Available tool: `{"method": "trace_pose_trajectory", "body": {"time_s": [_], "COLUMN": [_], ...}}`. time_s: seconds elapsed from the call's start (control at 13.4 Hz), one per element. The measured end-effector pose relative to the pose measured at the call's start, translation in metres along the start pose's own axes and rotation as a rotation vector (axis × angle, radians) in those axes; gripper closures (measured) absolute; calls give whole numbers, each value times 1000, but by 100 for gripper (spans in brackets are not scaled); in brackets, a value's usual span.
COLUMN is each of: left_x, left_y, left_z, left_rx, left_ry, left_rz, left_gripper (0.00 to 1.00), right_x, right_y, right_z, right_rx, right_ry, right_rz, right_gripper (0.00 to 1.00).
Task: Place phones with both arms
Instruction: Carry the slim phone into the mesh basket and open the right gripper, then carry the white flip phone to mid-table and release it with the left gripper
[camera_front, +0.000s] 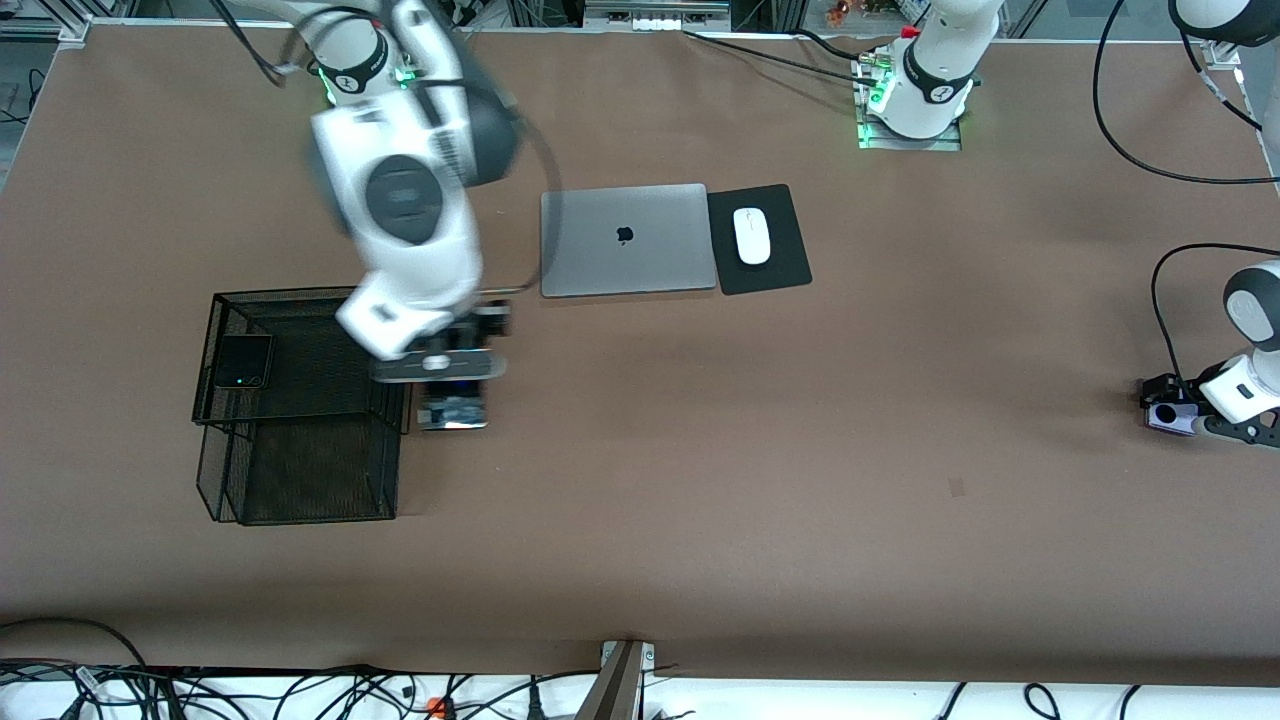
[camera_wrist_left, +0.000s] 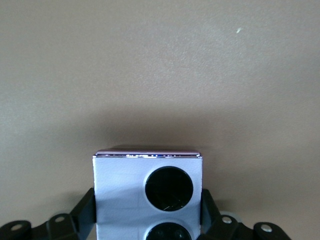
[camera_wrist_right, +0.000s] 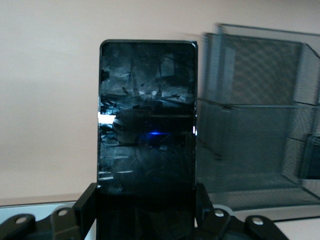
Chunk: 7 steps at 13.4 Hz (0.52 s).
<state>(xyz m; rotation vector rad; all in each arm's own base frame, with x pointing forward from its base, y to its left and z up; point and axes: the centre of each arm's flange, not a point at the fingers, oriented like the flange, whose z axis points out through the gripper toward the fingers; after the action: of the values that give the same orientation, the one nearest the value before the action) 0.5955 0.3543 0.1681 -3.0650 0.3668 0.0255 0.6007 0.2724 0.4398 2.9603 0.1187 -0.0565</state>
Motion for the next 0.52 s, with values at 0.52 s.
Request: {"method": "trace_pose_trajectory", "body": {"time_s": [0.52], "left_x": [90], "left_y": [79], "left_z": [-122], "left_rx": [-57], "left_ry": [-191], "left_rz": [130], "left_gripper": [15], "right_x": [-61], "right_y": [166], "right_z": [95], "right_rx": [93], "right_ry": [-52], "right_rz": [43], "right_gripper": [21]}}
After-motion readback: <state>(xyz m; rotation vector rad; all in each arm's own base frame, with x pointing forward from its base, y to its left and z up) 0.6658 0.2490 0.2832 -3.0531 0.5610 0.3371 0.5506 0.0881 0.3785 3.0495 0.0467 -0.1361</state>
